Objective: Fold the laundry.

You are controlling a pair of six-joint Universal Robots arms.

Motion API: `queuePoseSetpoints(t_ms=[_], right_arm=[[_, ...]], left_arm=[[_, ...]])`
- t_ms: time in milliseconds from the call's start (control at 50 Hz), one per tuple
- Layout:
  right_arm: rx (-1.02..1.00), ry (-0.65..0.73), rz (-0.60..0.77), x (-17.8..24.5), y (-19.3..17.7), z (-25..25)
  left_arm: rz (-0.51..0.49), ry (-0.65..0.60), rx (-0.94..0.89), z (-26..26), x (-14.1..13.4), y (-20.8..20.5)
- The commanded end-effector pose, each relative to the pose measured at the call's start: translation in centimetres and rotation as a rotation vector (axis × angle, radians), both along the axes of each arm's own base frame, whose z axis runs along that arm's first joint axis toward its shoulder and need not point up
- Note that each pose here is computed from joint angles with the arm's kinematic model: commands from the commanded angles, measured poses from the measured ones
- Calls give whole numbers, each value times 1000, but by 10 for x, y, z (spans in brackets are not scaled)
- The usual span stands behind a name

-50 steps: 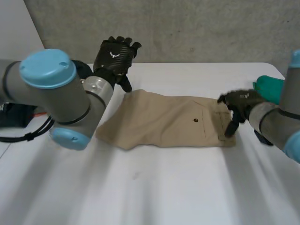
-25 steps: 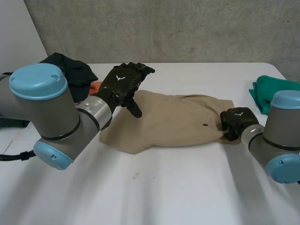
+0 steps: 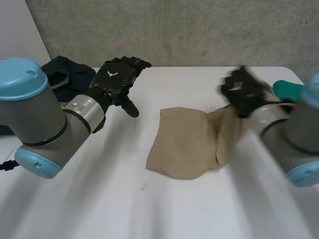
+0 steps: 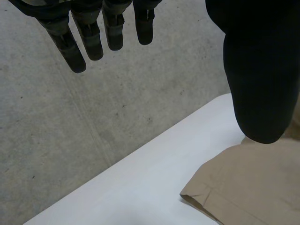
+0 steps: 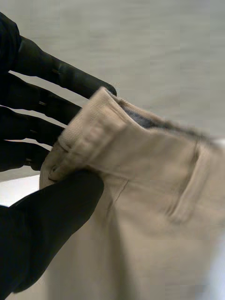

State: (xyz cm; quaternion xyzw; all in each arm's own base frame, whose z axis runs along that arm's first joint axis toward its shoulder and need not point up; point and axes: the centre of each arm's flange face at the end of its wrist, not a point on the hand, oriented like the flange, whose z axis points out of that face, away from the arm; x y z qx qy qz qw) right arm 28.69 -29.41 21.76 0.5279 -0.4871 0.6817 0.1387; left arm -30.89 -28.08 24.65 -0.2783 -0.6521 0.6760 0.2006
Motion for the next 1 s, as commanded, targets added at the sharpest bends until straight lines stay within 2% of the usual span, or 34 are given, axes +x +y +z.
queuePoseSetpoints(t_ms=[20, 60, 120, 200, 260, 280, 320, 340, 400, 420, 500, 540, 680, 720, 820, 900, 1000], right_arm=[[-8, 147, 449, 71, 74, -57], [0, 205, 507, 80, 88, -72], [-1, 249, 508, 81, 88, -78], [19, 198, 468, 81, 86, -64], [93, 63, 420, 77, 80, -41], [166, -64, 377, 71, 75, -24], [267, -217, 325, 64, 67, -9], [362, -366, 269, 57, 59, 3], [475, -555, 148, 39, 42, 17], [528, -617, 59, 22, 30, 19], [593, -610, -140, -9, 6, 13], [629, -590, -179, -13, 0, 7], [744, -555, -216, -10, -22, -19], [777, -547, -185, -7, -25, -27], [856, -515, -147, 0, -27, -53], [877, -495, -183, -1, -30, -71], [837, -422, -262, -8, -35, -80]], left_arm=[[3, 3, -3, 4, 3, 7], [5, 5, -8, 6, 4, 7], [6, 14, -26, 12, 5, 8], [17, 27, -55, 21, 6, 4], [47, 54, -97, 35, 6, -2], [52, 65, -109, 40, 5, -3], [66, 97, -144, 54, 1, -5], [70, 106, -155, 58, 1, -6], [62, 131, -180, 68, -8, -12], [55, 131, -176, 66, -12, -14], [-22, 112, -133, 47, -44, -6], [-75, 83, -86, 31, -66, 4], [-152, -56, 105, -38, -105, 19], [-149, -91, 146, -53, -108, 22], [-33, -220, 220, -91, -100, 19], [22, -351, 202, -107, -90, 17], [14, -496, 198, -120, -81, 25]])
